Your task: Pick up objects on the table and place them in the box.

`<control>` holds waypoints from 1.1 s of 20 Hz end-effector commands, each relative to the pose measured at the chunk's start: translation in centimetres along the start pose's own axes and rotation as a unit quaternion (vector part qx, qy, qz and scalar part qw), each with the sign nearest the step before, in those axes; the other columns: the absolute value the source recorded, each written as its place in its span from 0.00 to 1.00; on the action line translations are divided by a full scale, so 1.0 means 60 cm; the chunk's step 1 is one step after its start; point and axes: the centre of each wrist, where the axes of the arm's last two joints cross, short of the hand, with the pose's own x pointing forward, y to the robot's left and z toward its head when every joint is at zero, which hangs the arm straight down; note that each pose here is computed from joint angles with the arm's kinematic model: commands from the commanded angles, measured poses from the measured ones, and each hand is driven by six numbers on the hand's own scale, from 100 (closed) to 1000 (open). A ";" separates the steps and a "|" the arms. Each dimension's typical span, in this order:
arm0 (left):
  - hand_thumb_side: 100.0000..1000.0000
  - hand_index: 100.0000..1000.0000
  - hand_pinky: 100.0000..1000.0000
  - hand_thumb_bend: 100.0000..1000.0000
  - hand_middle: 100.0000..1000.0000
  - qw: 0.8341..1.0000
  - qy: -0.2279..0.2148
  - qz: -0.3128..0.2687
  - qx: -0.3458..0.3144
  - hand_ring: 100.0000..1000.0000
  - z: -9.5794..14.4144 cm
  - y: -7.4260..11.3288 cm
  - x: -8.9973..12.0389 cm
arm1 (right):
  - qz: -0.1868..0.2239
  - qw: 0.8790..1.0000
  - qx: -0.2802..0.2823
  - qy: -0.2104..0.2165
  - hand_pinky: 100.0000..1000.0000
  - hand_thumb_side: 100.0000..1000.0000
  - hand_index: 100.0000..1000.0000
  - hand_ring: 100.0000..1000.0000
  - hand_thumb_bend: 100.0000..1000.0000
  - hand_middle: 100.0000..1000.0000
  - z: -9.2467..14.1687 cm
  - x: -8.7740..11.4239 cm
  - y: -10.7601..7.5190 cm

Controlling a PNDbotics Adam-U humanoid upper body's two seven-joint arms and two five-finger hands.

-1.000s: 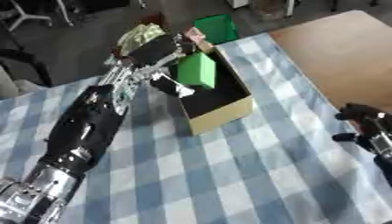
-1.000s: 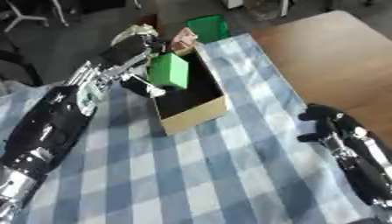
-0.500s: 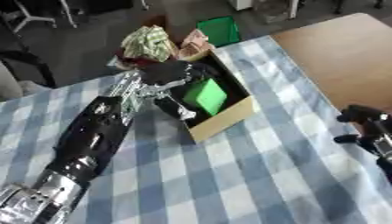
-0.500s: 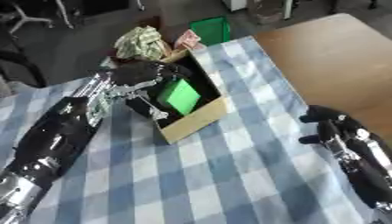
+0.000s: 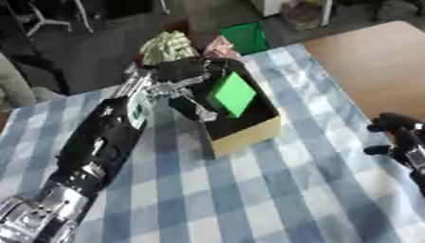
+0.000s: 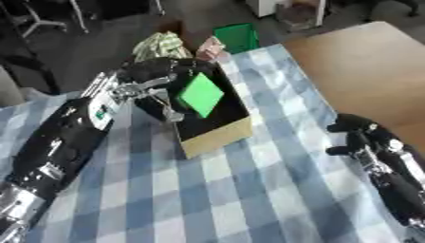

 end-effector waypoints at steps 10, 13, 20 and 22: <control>0.30 0.97 0.82 0.34 0.94 0.998 0.030 -0.054 -0.024 0.86 0.006 0.006 -0.008 | 0.002 1.000 0.000 -0.010 0.66 0.55 0.86 1.00 0.00 0.70 -0.006 0.009 -0.004; 0.25 0.96 0.81 0.28 0.93 0.998 0.031 -0.048 -0.005 0.86 0.012 0.003 -0.010 | 0.003 1.000 -0.003 -0.008 0.66 0.55 0.86 1.00 0.00 0.70 -0.004 0.008 -0.005; 0.16 0.94 0.82 0.00 0.89 0.995 0.022 0.028 0.092 0.84 0.055 0.018 0.000 | 0.010 1.000 -0.024 -0.007 0.66 0.52 0.86 1.00 0.00 0.70 0.004 0.007 -0.017; 0.16 0.93 0.83 0.00 0.88 0.989 0.020 0.077 0.126 0.84 0.079 0.024 0.012 | 0.015 0.999 -0.037 -0.009 0.66 0.50 0.86 1.00 0.00 0.70 0.008 0.009 -0.026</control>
